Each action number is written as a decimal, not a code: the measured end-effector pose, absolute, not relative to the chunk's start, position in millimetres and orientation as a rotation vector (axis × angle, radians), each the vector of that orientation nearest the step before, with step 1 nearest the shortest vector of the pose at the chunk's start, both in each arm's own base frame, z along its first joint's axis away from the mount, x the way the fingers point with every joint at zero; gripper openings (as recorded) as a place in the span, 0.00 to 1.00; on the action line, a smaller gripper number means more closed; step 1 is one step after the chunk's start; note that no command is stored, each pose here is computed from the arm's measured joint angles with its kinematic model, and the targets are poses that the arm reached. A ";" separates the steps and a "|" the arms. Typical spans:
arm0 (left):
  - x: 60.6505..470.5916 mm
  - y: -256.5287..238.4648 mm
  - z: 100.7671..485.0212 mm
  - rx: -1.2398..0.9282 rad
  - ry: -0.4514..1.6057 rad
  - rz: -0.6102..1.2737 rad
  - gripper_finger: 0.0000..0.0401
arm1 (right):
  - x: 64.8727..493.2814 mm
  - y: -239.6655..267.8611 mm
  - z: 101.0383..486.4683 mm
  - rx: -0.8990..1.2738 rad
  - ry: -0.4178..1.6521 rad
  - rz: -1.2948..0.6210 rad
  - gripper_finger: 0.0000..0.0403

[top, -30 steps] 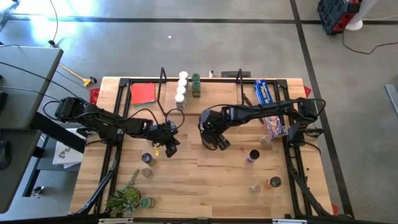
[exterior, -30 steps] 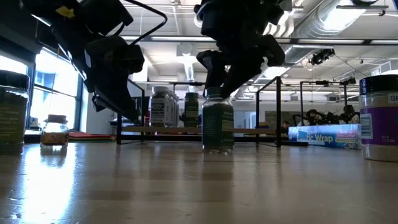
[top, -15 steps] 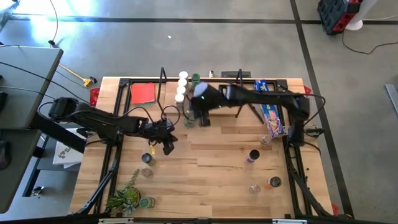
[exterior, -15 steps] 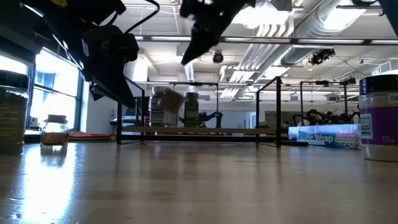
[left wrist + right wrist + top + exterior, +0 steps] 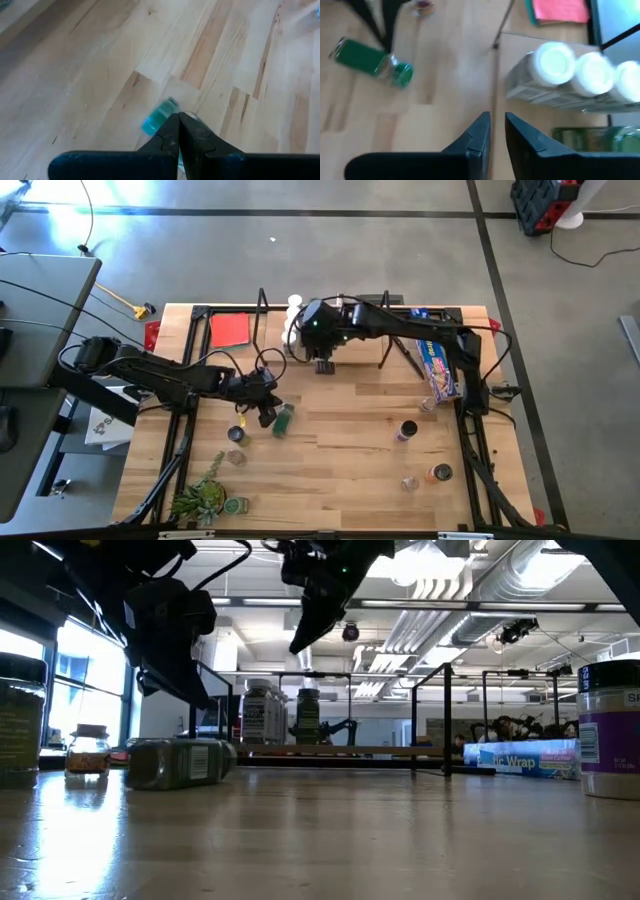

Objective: Shelf spices
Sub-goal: Put the top green seasoning bottle on the shelf

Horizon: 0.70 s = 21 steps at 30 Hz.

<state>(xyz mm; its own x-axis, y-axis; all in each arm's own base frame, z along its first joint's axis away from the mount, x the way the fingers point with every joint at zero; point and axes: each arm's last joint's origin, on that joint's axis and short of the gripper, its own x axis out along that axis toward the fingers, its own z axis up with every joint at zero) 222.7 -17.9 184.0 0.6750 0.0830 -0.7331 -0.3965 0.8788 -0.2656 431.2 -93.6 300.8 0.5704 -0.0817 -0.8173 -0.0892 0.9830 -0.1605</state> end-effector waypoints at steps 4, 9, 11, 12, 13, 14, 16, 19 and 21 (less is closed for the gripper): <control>214.9 -23.9 179.3 -0.448 0.878 0.279 0.00 | 426.9 -61.7 284.3 -0.177 1.064 0.079 0.10; 200.7 -37.7 169.6 -0.485 1.029 0.282 0.00 | 403.9 -11.1 230.3 -0.100 1.144 0.129 0.05; 196.3 -42.7 162.6 -0.501 1.041 0.276 0.00 | 394.9 7.2 213.5 -0.036 1.099 0.108 0.03; 195.4 -44.6 158.7 -0.516 1.040 0.270 0.00 | 392.4 16.9 205.9 -0.004 1.062 0.101 0.02; 195.8 -46.5 155.2 -0.536 1.030 0.258 0.00 | 391.5 26.2 199.2 0.025 1.023 0.098 0.02; 196.5 -47.8 151.7 -0.559 1.017 0.243 0.00 | 390.5 35.5 192.6 0.051 0.996 0.101 0.02; 198.0 -49.8 144.5 -0.601 1.000 0.219 0.00 | 388.9 52.4 179.3 0.081 0.959 0.118 0.02; 204.0 -51.2 136.9 -0.622 0.981 0.223 0.00 | 387.4 69.6 172.1 0.096 0.912 0.134 0.02; 212.8 -52.5 132.8 -0.621 0.924 0.229 0.00 | 388.4 73.2 172.5 0.092 0.889 0.089 0.02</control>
<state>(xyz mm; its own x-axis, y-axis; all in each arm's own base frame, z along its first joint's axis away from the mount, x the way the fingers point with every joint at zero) 212.8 -52.5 132.8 0.5933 -0.0750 -0.8015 -0.4400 0.8035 -0.4009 388.4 73.2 172.5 0.6269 0.1159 -0.7704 -0.0394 0.9923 0.1173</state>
